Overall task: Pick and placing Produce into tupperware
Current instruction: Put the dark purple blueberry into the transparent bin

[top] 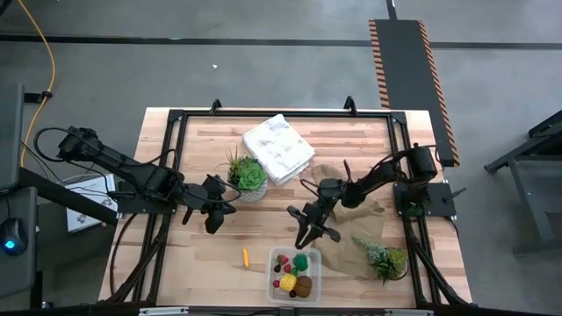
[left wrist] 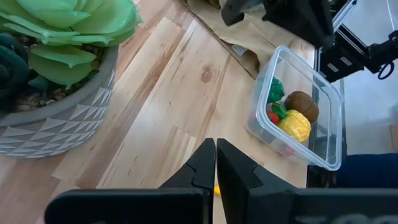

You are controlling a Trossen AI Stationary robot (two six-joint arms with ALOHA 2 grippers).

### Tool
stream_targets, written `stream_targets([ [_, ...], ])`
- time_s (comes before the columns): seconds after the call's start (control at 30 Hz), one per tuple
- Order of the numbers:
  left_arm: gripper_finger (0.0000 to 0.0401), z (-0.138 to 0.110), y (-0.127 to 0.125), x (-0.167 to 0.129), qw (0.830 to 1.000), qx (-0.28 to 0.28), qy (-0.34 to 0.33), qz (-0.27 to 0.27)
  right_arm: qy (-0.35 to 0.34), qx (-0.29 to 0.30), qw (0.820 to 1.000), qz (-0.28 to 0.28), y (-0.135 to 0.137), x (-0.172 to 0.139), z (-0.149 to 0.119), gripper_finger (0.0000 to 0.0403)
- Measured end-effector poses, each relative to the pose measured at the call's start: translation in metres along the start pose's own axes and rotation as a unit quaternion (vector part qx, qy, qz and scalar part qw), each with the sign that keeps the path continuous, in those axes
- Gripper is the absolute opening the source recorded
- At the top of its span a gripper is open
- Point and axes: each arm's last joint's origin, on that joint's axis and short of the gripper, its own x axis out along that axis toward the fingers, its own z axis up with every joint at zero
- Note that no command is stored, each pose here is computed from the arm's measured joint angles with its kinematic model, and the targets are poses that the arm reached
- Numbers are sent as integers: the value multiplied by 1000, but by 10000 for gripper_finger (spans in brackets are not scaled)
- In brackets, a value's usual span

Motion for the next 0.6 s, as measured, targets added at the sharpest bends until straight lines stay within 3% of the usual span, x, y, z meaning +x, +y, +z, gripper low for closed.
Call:
stream_targets([
  [0.23,5,0,0,0,1000,-10,0,0,56,-3,998,-32,3,16,-13,42],
  [0.6,5,0,0,0,1000,-9,5,-4,165,-21,985,-37,-5,48,0,42],
])
